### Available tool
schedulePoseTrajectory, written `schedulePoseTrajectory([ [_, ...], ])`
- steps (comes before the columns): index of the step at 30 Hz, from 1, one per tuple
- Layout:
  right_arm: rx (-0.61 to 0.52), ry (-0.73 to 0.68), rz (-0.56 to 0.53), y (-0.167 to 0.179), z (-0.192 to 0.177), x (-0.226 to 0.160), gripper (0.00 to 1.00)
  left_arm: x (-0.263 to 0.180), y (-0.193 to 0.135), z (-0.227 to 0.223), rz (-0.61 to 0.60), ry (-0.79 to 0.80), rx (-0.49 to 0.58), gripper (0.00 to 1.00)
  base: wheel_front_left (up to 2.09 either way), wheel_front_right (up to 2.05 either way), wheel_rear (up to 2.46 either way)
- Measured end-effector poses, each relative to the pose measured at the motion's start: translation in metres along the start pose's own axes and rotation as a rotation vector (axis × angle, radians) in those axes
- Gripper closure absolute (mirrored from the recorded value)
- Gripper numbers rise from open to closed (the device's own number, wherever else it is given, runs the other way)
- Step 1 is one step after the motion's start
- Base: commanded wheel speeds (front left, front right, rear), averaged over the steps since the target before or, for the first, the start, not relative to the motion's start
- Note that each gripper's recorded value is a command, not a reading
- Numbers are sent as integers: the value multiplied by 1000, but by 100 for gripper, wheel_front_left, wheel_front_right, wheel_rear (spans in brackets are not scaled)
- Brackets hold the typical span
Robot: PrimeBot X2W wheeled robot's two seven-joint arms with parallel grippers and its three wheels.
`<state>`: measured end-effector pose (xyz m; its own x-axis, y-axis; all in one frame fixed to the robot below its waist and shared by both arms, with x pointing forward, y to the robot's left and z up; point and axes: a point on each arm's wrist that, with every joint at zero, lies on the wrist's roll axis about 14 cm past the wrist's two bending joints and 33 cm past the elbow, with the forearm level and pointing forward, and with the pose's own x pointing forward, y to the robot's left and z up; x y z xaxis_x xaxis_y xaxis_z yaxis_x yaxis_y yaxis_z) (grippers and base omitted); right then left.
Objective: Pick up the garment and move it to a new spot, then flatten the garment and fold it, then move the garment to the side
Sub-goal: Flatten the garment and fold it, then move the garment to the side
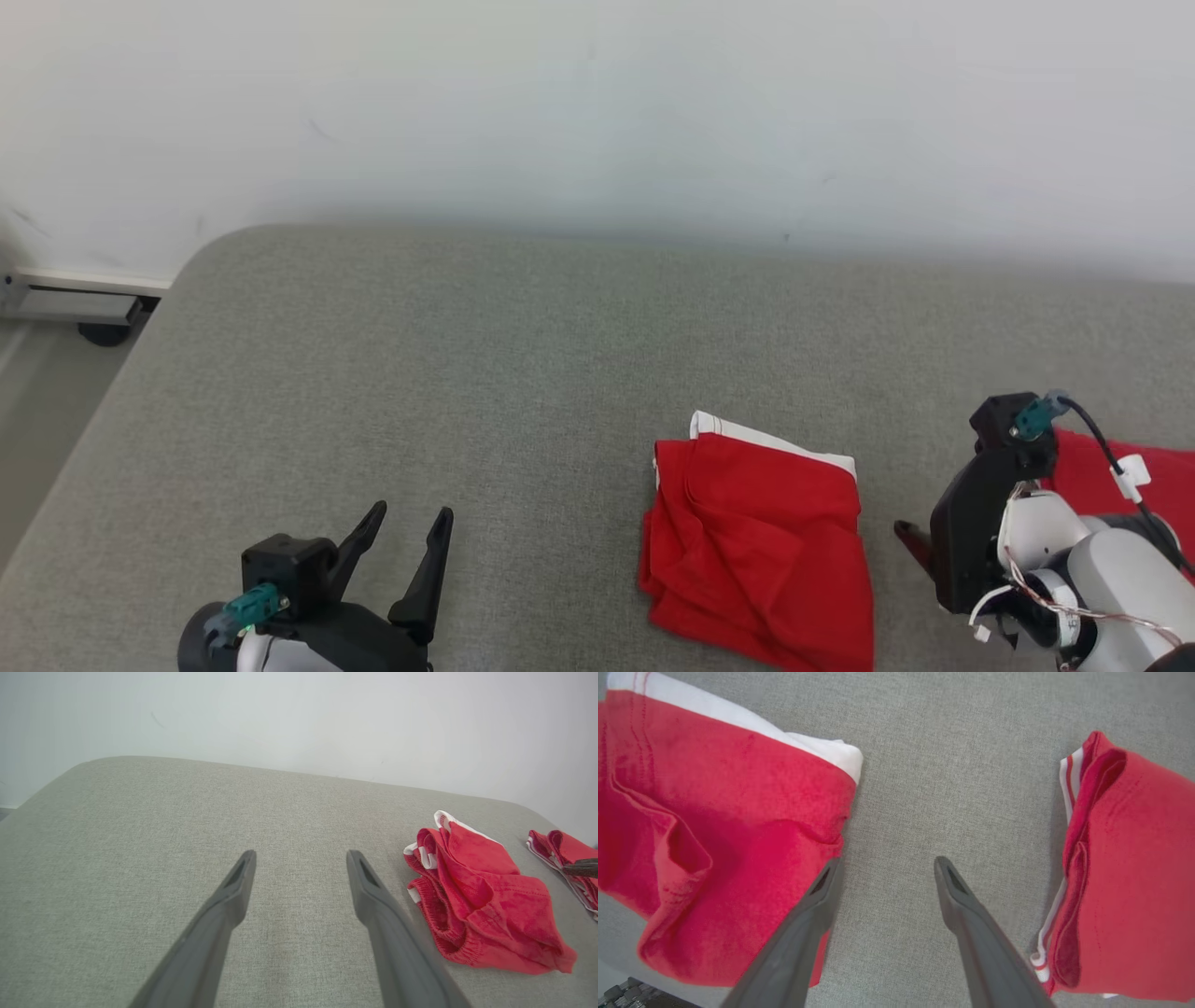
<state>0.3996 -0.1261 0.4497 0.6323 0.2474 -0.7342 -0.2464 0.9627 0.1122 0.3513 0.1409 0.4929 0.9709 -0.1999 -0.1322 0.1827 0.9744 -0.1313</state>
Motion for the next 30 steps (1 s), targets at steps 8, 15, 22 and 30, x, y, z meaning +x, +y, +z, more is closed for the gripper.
schedulePoseTrajectory([
  [8, 53, 54, 25, 8, -22, 17, 0, 16, -6, -1, -24, 14, -4, 0, 0, 0, 0],
  [15, 62, 71, 57, 24, -29, 31, 0, 22, -5, -5, -18, 32, -12, 0, 0, 0, 0],
  [22, 60, 90, 68, 34, -37, 40, 0, 25, 0, -3, -5, 28, -8, 0, 0, 0, 0],
  [30, 81, 69, 57, 33, -32, 47, 0, 25, 3, -5, 4, 35, -10, 0, 0, 0, 0],
])
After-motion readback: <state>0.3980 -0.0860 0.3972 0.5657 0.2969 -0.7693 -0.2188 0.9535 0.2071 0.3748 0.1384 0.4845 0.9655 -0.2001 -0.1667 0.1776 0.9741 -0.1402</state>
